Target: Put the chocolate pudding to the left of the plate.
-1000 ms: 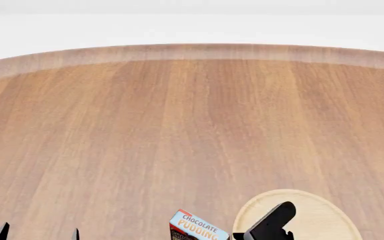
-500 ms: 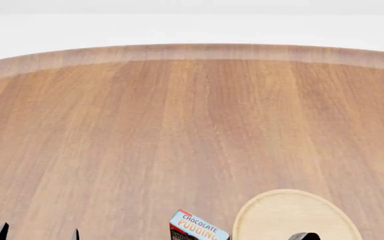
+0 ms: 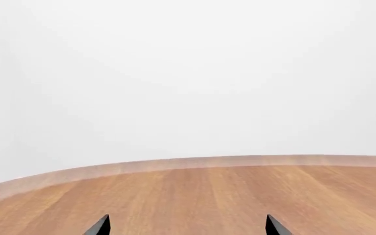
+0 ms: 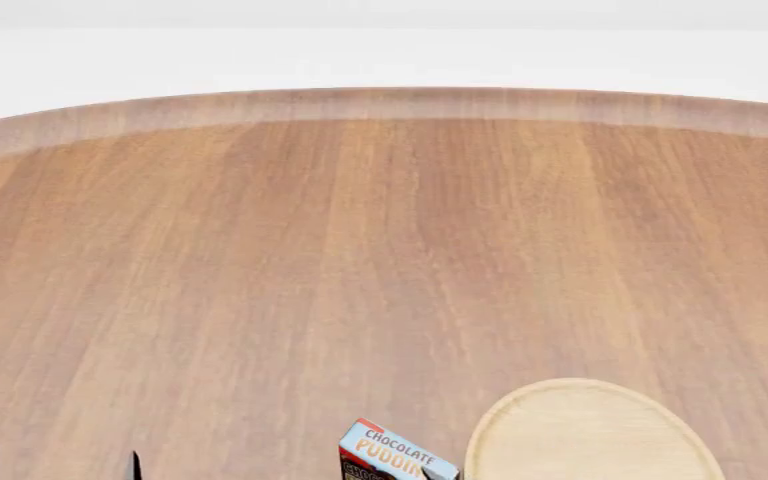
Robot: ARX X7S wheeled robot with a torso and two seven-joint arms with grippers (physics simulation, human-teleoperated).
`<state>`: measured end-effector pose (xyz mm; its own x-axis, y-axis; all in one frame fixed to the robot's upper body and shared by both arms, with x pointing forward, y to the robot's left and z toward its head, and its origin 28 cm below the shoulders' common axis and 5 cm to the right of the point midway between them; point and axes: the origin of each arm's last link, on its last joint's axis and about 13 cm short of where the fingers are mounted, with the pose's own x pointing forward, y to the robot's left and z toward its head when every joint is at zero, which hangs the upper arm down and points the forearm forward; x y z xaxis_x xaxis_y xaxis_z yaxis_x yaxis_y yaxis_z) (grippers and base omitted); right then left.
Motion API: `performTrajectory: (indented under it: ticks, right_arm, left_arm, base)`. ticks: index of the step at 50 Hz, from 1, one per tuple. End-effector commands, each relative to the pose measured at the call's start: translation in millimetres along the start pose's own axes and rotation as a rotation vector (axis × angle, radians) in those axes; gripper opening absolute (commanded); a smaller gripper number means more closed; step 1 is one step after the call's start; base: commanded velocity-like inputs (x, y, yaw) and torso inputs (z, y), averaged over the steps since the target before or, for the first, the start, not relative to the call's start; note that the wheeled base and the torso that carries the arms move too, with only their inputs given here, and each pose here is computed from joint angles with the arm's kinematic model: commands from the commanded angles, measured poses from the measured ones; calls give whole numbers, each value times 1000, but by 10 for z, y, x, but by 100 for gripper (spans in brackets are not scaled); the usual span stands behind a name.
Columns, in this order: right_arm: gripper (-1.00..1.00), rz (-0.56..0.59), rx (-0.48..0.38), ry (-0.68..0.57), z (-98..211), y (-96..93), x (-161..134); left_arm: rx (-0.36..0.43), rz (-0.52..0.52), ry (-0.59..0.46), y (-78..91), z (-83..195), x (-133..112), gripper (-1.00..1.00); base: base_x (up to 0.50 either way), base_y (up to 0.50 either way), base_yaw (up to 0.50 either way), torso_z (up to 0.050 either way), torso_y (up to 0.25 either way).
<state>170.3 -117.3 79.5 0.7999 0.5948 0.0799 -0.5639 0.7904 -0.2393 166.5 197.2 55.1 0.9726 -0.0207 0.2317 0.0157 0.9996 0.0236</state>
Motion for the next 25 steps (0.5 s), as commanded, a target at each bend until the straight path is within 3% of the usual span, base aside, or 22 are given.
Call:
performTrajectory:
  ticks: [1, 6, 13, 20, 25]
  right_arm:
    - [100, -91, -56, -147, 243, 278, -104]
    - [100, -141, -70, -187, 292, 368, -154]
    - [100, -166, -175, -294, 440, 556, -250]
    - [100, -165, -207, -334, 494, 639, -311]
    - [100, -166, -201, -380, 536, 660, -348]
  left_arm:
    - [-1, 16, -40, 11, 72, -35, 100]
    - [42, 59, -133, 25, 195, -106, 100]
    - [105, 120, -329, 37, 473, -313, 100]
    - [132, 124, -412, 20, 566, -435, 100]
    - [94, 116, -450, 34, 619, -489, 100]
  base:
    - [0, 0, 0, 0, 0]
    - [0, 0, 0, 0, 0]
    - [0, 0, 0, 0, 0]
    - [0, 0, 0, 0, 0]
    - [0, 0, 0, 0, 0]
